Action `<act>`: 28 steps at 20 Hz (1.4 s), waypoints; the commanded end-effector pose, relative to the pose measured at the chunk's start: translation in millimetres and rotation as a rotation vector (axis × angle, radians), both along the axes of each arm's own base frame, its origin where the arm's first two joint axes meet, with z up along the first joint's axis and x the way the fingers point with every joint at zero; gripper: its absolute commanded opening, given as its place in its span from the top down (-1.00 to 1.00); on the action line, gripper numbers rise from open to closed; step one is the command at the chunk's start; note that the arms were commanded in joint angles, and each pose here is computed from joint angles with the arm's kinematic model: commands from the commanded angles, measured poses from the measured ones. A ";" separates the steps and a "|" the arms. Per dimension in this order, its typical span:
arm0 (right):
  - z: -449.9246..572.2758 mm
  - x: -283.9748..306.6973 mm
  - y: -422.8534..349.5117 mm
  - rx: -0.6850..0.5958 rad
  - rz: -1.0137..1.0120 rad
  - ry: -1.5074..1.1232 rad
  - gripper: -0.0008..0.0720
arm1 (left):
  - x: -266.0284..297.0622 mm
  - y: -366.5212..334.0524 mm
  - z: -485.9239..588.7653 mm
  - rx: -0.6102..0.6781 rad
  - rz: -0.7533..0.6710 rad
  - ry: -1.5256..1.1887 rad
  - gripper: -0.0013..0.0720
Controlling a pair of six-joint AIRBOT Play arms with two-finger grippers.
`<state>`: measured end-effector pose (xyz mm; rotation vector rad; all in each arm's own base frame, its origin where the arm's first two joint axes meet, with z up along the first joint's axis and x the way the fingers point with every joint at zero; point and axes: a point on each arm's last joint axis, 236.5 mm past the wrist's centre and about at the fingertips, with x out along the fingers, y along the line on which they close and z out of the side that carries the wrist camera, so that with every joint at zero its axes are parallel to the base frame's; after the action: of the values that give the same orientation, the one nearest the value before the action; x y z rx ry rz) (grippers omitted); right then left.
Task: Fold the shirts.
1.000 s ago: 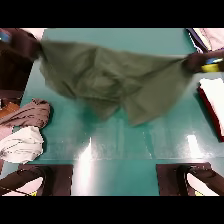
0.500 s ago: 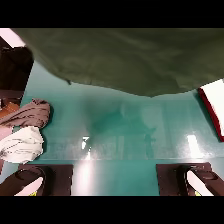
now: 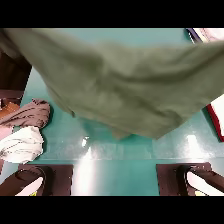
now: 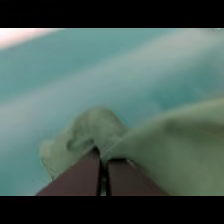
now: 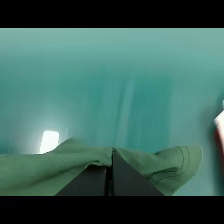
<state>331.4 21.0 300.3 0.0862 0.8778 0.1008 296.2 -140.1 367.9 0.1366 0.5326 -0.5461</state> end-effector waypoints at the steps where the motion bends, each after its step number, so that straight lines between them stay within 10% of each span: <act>1: -105.0 17.0 33.3 -0.006 0.107 0.345 0.94 | 15.7 -5.6 -137.0 0.115 -0.022 0.403 0.90; 7: -216.4 101.9 47.2 0.013 0.092 0.353 0.93 | 55.5 -9.5 -298.6 0.153 0.042 0.643 0.90; 8: -223.8 110.5 44.3 0.024 0.078 0.344 0.76 | 58.7 -9.8 -305.8 0.157 0.045 0.652 0.90; 10: -227.9 116.2 37.6 0.060 0.056 0.353 -0.40 | 62.4 -10.3 -307.6 0.154 0.048 0.647 0.90; 17: -232.9 48.6 -9.9 0.225 -0.007 0.448 -0.06 | 66.3 -7.3 -303.2 0.165 0.056 0.625 0.90; 28: -373.4 -58.7 57.9 0.616 -0.111 0.688 -0.06 | 65.3 -7.7 -303.4 0.159 0.061 0.632 0.90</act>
<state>283.0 65.3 -54.7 0.6740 1.5144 0.2542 361.5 -147.8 64.7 0.1002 1.1924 -0.4852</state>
